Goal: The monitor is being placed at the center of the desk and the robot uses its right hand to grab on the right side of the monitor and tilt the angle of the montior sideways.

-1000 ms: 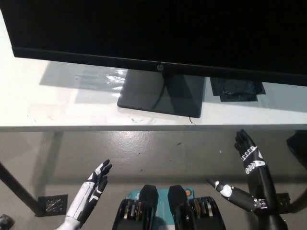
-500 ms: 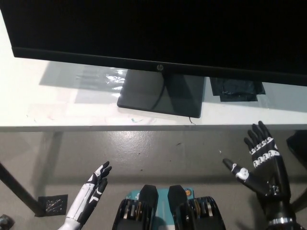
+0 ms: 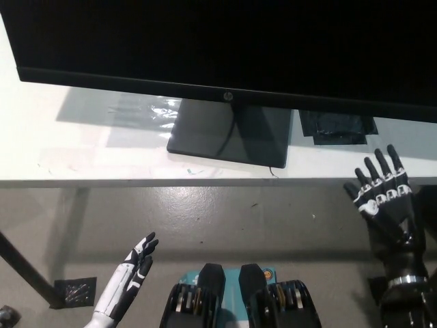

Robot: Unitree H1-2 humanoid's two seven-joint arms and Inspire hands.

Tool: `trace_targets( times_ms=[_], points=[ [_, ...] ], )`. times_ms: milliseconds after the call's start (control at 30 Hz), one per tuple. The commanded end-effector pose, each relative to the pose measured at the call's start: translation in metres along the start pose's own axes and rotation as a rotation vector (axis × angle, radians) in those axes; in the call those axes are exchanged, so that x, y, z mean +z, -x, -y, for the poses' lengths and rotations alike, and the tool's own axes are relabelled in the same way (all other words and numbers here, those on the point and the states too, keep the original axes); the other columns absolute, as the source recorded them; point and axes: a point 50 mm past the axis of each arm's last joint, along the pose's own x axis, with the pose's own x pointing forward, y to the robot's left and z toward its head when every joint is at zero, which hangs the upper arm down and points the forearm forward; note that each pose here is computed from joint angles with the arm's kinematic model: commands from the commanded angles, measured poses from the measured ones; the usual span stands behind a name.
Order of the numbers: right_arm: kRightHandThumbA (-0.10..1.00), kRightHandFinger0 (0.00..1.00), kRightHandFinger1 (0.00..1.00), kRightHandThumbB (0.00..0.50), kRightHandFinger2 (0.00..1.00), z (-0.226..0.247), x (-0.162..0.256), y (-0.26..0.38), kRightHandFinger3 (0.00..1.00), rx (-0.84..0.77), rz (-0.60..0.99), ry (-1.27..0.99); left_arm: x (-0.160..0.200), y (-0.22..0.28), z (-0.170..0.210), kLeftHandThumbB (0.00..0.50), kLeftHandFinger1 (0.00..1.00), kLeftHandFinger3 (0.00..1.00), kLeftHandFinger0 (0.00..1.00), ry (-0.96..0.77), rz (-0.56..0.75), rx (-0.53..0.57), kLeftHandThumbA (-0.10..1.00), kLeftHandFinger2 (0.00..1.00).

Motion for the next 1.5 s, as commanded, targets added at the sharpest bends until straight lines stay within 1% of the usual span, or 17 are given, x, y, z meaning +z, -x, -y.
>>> trace_targets(
  times_ms=[0,133,267,400,600,700,733,833,867,1100,1133,1467],
  points=[
    [1.00,1.00,1.00,0.344,1.00,-0.038,0.029,-0.039,1.00,0.211,-0.007,-0.499,0.013,-0.005,-0.009,0.307,1.00,1.00,1.00,-0.030,0.107,0.030,1.00,1.00],
    [1.00,1.00,1.00,0.336,1.00,-0.034,0.019,-0.047,1.00,0.147,-0.057,-0.548,0.014,-0.005,-0.008,0.309,1.00,1.00,1.00,-0.027,0.108,0.031,1.00,1.00],
    [1.00,1.00,1.00,0.322,1.00,-0.031,0.010,-0.053,1.00,0.127,-0.089,-0.571,0.014,-0.005,-0.009,0.309,1.00,1.00,1.00,-0.031,0.110,0.030,1.00,1.00],
    [1.00,1.00,1.00,0.329,1.00,-0.026,-0.001,-0.059,1.00,0.096,-0.122,-0.584,0.014,-0.006,-0.010,0.311,1.00,1.00,1.00,-0.036,0.111,0.033,1.00,1.00],
    [1.00,1.00,1.00,0.327,1.00,-0.018,-0.011,-0.065,1.00,0.074,-0.141,-0.598,0.014,-0.005,-0.010,0.311,1.00,1.00,1.00,-0.040,0.111,0.032,1.00,1.00],
    [1.00,1.00,1.00,0.327,1.00,-0.018,-0.011,-0.066,1.00,0.076,-0.143,-0.602,0.014,-0.005,-0.010,0.311,1.00,1.00,1.00,-0.041,0.111,0.033,1.00,1.00],
    [1.00,1.00,1.00,0.343,1.00,-0.020,-0.011,-0.073,1.00,0.075,-0.146,-0.610,0.016,-0.008,-0.011,0.293,1.00,1.00,1.00,-0.035,0.119,0.033,1.00,1.00],
    [1.00,1.00,1.00,0.344,1.00,-0.019,-0.011,-0.075,1.00,0.076,-0.150,-0.615,0.016,-0.008,-0.012,0.295,1.00,1.00,1.00,-0.041,0.119,0.036,1.00,1.00],
    [1.00,1.00,1.00,0.343,1.00,-0.020,-0.012,-0.081,1.00,0.059,-0.158,-0.624,0.017,-0.009,-0.012,0.305,1.00,1.00,1.00,-0.033,0.121,0.033,1.00,1.00],
    [1.00,1.00,1.00,0.341,1.00,-0.023,-0.007,-0.094,1.00,0.055,-0.148,-0.632,0.017,-0.009,-0.013,0.296,1.00,1.00,1.00,-0.034,0.121,0.043,1.00,1.00],
    [1.00,1.00,1.00,0.350,1.00,-0.023,-0.004,-0.097,1.00,0.053,-0.142,-0.631,0.016,-0.009,-0.012,0.298,1.00,1.00,1.00,-0.035,0.120,0.043,1.00,1.00],
    [1.00,1.00,1.00,0.364,1.00,-0.024,0.008,-0.116,1.00,0.065,-0.112,-0.629,0.016,-0.009,-0.013,0.299,1.00,1.00,1.00,-0.033,0.117,0.038,1.00,1.00]
  ],
)
